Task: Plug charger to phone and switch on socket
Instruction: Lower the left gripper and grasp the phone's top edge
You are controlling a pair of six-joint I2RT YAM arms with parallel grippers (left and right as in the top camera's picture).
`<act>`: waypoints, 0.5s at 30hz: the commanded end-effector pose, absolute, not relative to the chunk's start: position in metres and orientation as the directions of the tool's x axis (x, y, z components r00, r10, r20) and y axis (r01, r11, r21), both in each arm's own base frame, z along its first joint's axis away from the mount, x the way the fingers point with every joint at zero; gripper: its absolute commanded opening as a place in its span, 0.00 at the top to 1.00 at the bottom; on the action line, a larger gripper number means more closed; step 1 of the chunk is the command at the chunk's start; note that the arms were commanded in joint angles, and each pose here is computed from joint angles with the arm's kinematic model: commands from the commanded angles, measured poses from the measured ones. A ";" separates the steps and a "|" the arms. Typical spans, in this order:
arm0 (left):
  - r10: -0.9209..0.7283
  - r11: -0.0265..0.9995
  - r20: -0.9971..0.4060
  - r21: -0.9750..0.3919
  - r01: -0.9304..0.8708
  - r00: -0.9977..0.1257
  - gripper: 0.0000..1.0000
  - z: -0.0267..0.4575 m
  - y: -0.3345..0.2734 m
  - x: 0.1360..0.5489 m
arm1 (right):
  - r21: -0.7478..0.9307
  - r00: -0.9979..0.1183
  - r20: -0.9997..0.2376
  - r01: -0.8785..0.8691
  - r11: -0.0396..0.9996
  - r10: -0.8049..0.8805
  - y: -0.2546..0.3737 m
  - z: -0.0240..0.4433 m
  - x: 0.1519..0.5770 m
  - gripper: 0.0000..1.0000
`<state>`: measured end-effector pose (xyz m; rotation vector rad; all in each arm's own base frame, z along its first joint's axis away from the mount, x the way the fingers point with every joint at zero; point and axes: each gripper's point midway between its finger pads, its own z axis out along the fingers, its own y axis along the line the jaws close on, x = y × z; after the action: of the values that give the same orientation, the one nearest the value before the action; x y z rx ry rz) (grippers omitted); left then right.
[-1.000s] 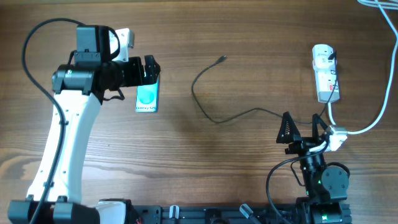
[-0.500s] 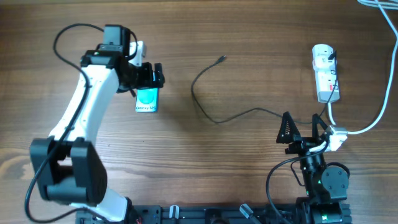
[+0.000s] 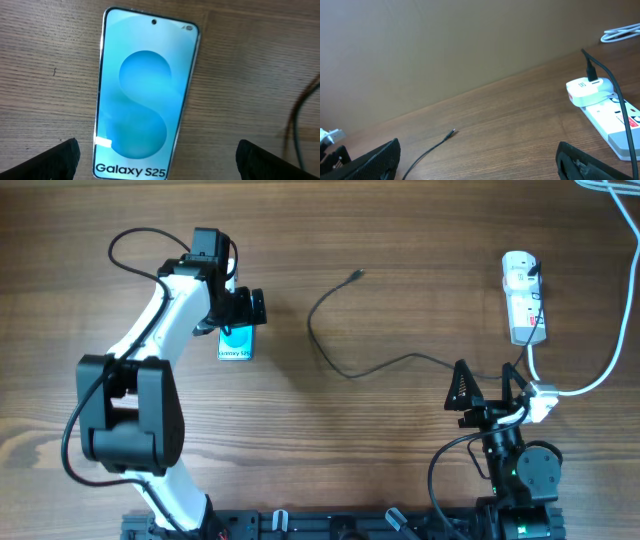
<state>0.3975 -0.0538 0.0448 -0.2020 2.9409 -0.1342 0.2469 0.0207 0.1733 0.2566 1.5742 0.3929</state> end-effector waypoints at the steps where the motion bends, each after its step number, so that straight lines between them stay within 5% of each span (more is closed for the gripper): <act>1: -0.155 0.987 -0.156 -0.075 -0.145 -0.975 0.00 0.028 -0.050 0.400 | 0.384 -0.039 -0.923 -0.070 0.921 0.382 0.019 0.173 0.247 0.00; 15: -0.145 0.989 -0.181 -0.011 -0.145 -0.973 0.04 0.022 -0.039 0.407 | 0.384 -0.039 -0.923 -0.070 0.921 0.382 0.019 0.173 0.247 0.00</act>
<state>0.4019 -0.0433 0.0228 -0.2122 2.9587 -0.0339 0.2469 0.0207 0.1731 0.2567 1.5746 0.3929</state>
